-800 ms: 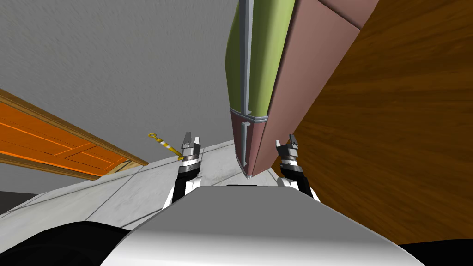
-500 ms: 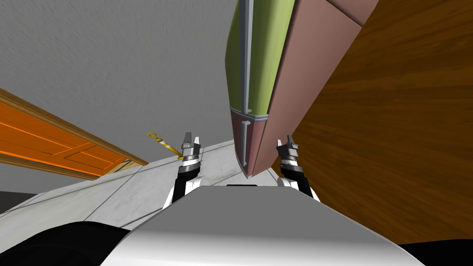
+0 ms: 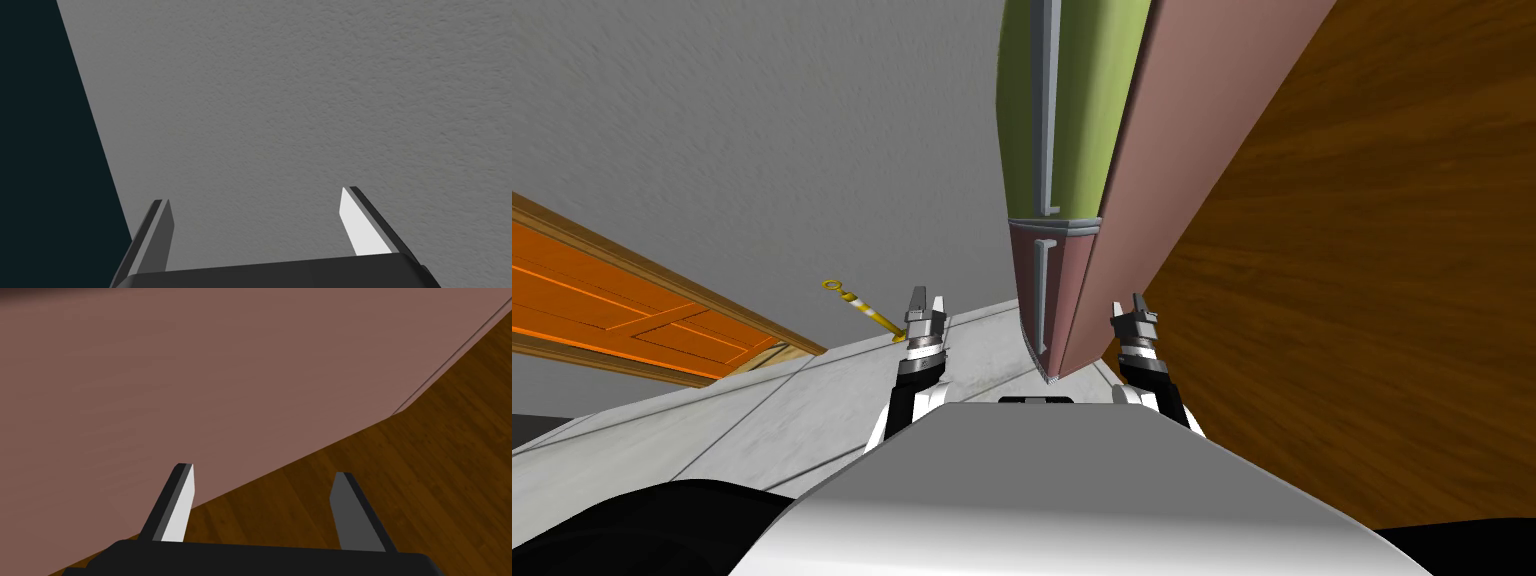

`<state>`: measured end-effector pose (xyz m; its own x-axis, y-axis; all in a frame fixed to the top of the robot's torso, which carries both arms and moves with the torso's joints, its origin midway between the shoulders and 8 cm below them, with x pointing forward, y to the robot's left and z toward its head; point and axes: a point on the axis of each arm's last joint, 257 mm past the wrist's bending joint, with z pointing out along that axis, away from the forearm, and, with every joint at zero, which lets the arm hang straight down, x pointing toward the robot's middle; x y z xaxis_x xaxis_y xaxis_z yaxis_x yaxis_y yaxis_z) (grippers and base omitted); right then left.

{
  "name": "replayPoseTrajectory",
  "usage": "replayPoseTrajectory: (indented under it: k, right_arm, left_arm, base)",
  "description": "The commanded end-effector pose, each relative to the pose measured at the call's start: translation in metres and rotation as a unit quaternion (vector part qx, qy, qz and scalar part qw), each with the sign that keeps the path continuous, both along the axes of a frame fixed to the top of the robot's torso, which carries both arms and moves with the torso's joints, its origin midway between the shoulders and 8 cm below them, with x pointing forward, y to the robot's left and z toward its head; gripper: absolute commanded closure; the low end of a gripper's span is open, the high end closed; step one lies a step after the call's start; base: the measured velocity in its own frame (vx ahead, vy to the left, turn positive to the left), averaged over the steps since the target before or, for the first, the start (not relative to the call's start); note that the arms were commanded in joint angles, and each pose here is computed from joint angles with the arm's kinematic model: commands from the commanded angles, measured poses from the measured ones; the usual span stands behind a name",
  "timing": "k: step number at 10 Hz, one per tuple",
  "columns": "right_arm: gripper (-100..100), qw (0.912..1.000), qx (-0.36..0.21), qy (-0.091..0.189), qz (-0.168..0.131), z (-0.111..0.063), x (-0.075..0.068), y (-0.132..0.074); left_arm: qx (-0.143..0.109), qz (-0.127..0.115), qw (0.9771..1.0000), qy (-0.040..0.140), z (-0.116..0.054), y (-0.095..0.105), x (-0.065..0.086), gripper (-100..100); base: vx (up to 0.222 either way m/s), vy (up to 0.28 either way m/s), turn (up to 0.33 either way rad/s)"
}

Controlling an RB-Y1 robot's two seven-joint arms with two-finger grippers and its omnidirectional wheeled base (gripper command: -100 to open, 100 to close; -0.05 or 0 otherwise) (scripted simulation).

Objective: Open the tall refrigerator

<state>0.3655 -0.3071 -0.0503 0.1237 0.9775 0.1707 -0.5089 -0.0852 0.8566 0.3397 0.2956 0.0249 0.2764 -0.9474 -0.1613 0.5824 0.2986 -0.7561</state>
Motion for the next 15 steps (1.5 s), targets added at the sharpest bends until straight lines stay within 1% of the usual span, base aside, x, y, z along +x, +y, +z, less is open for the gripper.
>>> replayPoseTrajectory:
  k: [1, 2, 5, 7, 8, 10, 11, 13, 14, 15]
  right_arm:
    - [0, 1.0, 0.0, 0.0, 0.0, 0.0, 0.0, 0.0]
    - [-100, 0.9997, -0.025, 0.004, 0.003, 0.001, -0.001, -0.001]
    - [-100, 0.9953, -0.096, 0.012, -0.002, 0.006, -0.004, -0.008]
    - [-100, 0.9881, -0.153, 0.014, -0.017, 0.013, -0.009, -0.018]
    - [-100, 0.9826, -0.183, 0.014, -0.026, 0.017, -0.012, -0.023]
    - [-100, 0.9672, -0.249, 0.013, -0.051, 0.029, -0.019, -0.035]
    - [-100, 0.9568, -0.283, 0.012, -0.064, 0.035, -0.023, -0.04]
    - [-100, 0.9314, -0.353, 0.008, -0.09, 0.049, -0.031, -0.047]
    - [-100, 0.9299, -0.355, 0.008, -0.095, 0.05, -0.032, -0.051]
    - [-100, 0.9131, -0.393, 0.006, -0.11, 0.059, -0.037, -0.056]
  left_arm:
    - [0.0, 0.0, 1.0, 0.0, 0.0, 0.0, 0.0, 0]
    - [0.0, 0.0, 1.0, 0.0, 0.0, 0.0, 0.0, 0]
    - [0.0, 0.0, 1.0, 0.0, 0.0, 0.0, 0.0, 0]
    - [0.0, 0.0, 1.0, 0.0, 0.0, 0.0, 0.0, 0]
    - [0.0, 0.0, 1.0, 0.0, 0.0, 0.0, 0.0, 0]
    - [0.0, 0.0, 1.0, 0.0, 0.0, 0.0, 0.0, 0]
    - [0.0, 0.0, 1.0, 0.0, 0.0, 0.0, 0.0, 0]
    - [0.0, 0.0, 1.0, 0.0, 0.0, 0.0, 0.0, 0]
    - [0.0, 0.0, 1.0, 0.0, 0.0, 0.0, 0.0, 0]
    - [0.0, 0.0, 1.0, 0.0, 0.0, 0.0, 0.0, 0]
  base:
    - [0.0, 0.0, 0.0]
    - [0.012, 0.009, 0.005]
    - [0.014, 0.023, 0.008]
    - [0.026, 0.042, 0.013]
    - [0.038, 0.047, 0.014]
    - [0.048, 0.05, 0.018]
    - [0.035, 0.058, 0.02]
    - [0.043, 0.064, 0.018]
    - [0.038, 0.054, 0.007]
    - [0.037, 0.052, 0.014]
